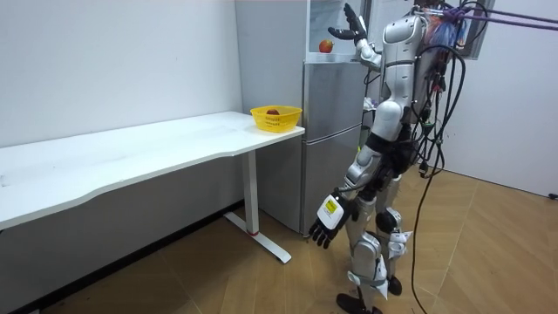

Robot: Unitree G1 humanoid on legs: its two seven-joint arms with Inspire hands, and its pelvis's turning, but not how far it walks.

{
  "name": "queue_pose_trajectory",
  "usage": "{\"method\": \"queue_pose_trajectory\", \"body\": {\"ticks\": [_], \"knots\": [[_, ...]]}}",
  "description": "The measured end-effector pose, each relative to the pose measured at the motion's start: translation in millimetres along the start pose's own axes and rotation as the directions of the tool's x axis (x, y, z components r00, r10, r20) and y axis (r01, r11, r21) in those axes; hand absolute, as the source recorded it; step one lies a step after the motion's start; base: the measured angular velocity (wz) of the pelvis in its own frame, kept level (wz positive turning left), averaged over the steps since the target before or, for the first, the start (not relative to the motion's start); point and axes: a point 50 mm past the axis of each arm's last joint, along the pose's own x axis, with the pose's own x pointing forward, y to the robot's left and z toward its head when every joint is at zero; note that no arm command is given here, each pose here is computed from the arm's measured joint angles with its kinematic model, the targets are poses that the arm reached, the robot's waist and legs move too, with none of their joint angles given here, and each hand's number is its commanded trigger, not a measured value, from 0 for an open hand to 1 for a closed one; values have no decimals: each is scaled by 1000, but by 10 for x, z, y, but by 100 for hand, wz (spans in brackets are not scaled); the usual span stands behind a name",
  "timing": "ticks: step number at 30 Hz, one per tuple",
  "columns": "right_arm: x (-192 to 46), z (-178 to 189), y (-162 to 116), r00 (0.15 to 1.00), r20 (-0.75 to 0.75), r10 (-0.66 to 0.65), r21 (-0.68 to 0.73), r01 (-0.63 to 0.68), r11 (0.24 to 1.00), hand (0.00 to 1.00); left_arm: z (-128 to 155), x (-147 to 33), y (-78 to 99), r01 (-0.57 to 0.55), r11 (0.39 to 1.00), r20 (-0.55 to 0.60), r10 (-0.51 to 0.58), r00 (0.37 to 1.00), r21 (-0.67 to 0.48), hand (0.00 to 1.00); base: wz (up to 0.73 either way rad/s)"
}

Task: Retrieve from the upper fridge

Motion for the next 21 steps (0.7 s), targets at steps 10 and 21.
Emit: {"method": "queue_pose_trajectory", "body": {"ticks": [10,21], "knots": [[72,-222,-40,992,-115,49,-43,-55,998,0,12,4,91,12,999,3,-12,1000,38,0,1],[251,-288,17,985,-127,117,-139,-135,981,0,-56,-6,181,-13,999,-20,14,1000,45,0,5]]}}
